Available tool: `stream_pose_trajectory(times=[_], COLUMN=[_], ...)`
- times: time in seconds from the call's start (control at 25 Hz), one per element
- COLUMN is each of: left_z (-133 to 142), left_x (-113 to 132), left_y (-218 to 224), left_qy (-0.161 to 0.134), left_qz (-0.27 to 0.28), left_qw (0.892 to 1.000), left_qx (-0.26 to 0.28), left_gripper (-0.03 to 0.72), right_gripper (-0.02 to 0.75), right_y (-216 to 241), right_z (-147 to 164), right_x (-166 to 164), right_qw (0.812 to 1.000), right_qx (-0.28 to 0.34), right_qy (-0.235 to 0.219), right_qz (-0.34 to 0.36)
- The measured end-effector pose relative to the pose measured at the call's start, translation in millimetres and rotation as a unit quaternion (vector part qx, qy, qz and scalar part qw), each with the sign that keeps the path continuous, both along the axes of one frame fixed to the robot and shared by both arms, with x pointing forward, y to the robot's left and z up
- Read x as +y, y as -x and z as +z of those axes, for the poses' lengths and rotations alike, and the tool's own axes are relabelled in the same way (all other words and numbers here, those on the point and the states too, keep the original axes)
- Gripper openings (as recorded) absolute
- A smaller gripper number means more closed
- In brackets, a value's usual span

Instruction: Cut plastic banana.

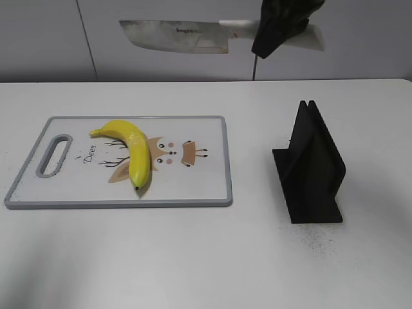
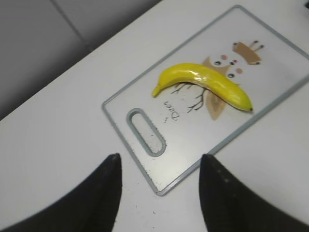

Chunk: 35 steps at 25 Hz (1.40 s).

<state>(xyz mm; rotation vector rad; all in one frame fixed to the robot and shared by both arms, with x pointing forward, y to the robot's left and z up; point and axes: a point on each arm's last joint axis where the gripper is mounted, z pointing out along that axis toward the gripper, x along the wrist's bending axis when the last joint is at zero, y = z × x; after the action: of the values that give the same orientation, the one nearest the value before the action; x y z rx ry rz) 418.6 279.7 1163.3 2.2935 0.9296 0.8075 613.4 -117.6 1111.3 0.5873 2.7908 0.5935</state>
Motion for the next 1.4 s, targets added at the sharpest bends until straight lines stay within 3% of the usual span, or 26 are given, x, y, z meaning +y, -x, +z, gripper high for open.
stream_pose_trajectory(times=[0.24, 0.44, 0.64, 0.92, 1.08, 1.4], left_z=[10.5, 5.1, -15.8, -63.7, -79.1, -84.9], left_x=[-10.4, -20.3, -36.7, -60.2, -65.3, -65.2], left_y=[-70.9, -115.7, -141.0, -166.1, -176.5, -188.4], left_qy=[-0.033, -0.049, -0.048, -0.074, -0.074, -0.082], left_qz=[-0.134, -0.254, -0.323, -0.374, -0.374, -0.353], left_qw=[0.989, 0.966, 0.945, 0.92, 0.919, 0.929], left_qx=[0.049, 0.029, 0.029, 0.092, 0.102, 0.078], left_gripper=[0.506, 0.506, 0.506, 0.506, 0.506, 0.506], right_gripper=[0.162, 0.162, 0.162, 0.162, 0.162, 0.16], right_y=[-11.8, -15.1, -19.4, -23.6, -24.0, -22.9], right_z=[-22.3, -35.9, -43.1, -48.4, -48.0, -47.1], right_x=[20.5, 28.6, 33.6, 44.9, 45.6, 49.0], right_qw=[0.999, 0.988, 0.982, 0.977, 0.976, 0.975], right_qx=[0.007, -0.013, -0.029, -0.037, -0.041, -0.04], right_qy=[0.01, 0.036, 0.032, -0.014, -0.017, -0.032], right_qz=[0.049, 0.148, 0.187, 0.21, 0.211, 0.217])
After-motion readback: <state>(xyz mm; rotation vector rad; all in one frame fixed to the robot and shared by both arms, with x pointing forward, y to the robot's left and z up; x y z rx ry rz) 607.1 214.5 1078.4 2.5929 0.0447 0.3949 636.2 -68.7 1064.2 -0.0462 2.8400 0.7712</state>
